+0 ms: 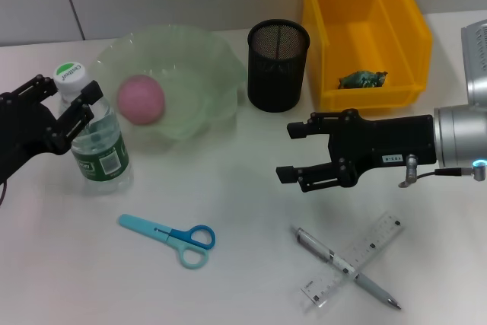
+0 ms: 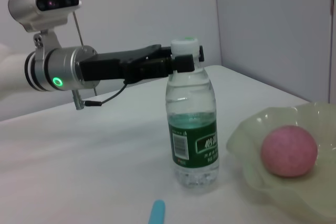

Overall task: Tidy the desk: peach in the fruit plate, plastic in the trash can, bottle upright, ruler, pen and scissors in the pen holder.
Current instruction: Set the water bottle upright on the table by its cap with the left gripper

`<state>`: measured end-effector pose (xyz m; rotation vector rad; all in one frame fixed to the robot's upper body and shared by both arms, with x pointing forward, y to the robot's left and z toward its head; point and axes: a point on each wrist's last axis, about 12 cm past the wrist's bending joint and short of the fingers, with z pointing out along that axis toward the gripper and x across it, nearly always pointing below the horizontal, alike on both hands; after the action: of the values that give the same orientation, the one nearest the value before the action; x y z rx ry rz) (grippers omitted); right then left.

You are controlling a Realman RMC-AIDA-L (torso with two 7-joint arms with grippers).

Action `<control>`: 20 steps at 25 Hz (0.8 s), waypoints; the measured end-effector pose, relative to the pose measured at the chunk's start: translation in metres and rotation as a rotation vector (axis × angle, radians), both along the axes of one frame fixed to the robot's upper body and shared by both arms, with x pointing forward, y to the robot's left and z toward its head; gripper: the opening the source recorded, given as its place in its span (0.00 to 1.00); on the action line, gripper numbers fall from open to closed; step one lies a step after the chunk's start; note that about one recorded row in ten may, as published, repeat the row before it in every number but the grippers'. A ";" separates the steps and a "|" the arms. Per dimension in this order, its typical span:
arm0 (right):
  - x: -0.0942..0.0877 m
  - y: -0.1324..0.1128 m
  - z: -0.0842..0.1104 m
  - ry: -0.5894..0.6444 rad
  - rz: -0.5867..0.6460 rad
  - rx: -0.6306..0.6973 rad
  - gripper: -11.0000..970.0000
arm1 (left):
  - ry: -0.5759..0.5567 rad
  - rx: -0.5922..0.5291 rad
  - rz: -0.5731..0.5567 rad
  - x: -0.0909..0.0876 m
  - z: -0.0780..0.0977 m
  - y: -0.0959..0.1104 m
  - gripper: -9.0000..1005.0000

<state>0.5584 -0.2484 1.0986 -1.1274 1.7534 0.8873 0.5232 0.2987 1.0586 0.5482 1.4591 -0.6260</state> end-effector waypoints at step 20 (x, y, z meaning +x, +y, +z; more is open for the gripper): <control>0.001 0.001 0.001 -0.004 0.005 0.002 0.84 | -0.013 0.024 0.009 -0.002 -0.006 -0.005 0.46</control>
<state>0.5594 -0.2472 1.0999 -1.1318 1.7471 0.8888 0.5212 0.2940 1.0527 0.5629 1.4575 -0.5973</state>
